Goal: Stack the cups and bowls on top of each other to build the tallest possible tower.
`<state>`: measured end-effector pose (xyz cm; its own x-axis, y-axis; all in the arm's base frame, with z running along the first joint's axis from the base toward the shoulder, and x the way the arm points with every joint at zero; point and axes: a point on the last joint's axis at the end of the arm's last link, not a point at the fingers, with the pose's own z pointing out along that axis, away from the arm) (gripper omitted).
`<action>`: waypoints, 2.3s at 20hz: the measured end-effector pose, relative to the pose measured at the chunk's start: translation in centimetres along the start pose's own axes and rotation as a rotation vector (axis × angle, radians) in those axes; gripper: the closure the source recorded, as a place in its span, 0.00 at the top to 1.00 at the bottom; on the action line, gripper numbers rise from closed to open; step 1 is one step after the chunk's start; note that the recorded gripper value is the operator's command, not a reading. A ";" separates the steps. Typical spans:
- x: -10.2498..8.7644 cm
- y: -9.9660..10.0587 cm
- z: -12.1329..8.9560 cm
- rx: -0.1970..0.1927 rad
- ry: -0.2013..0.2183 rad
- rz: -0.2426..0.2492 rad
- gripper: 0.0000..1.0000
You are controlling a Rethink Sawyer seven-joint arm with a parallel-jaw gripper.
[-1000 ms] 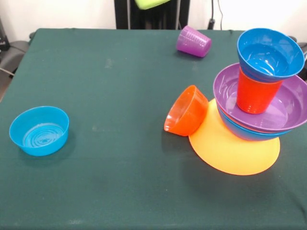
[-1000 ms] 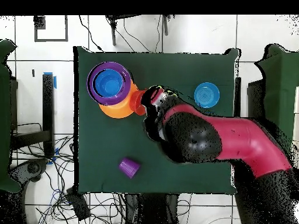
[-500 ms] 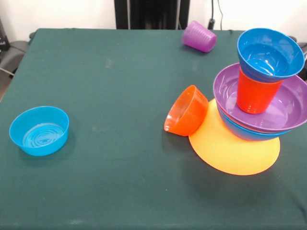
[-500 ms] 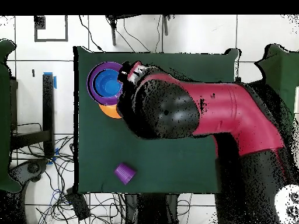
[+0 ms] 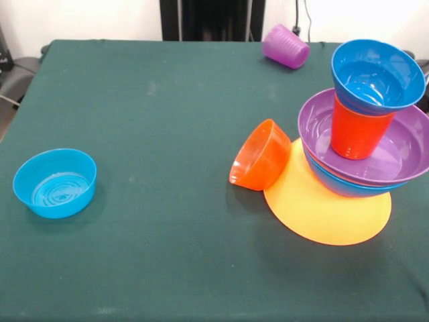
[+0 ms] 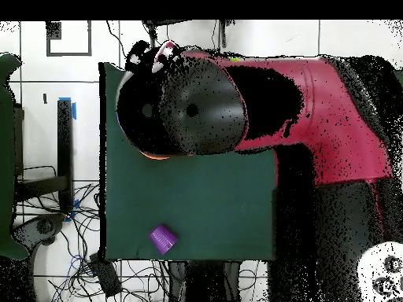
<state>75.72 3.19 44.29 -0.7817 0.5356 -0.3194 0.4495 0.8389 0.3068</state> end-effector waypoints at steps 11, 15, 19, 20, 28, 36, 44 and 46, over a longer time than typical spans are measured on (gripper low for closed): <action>-2.5 4.1 0.3 -0.003 -0.098 -0.026 0.00; -2.8 5.3 1.1 0.007 -0.105 -0.017 0.00; -2.8 6.2 2.2 0.021 -0.101 -0.001 0.00; -2.8 6.3 2.3 0.023 -0.100 0.002 0.00; -2.7 6.5 4.4 0.060 -0.091 0.037 0.00; -4.1 4.1 5.7 0.101 -0.102 0.070 0.00; -4.3 1.5 8.0 0.153 -0.084 0.094 0.00; -4.2 1.1 8.5 0.161 -0.078 0.100 0.00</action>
<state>83.15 2.65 38.38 -0.6966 0.6176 -0.3650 0.5915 0.7824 0.1949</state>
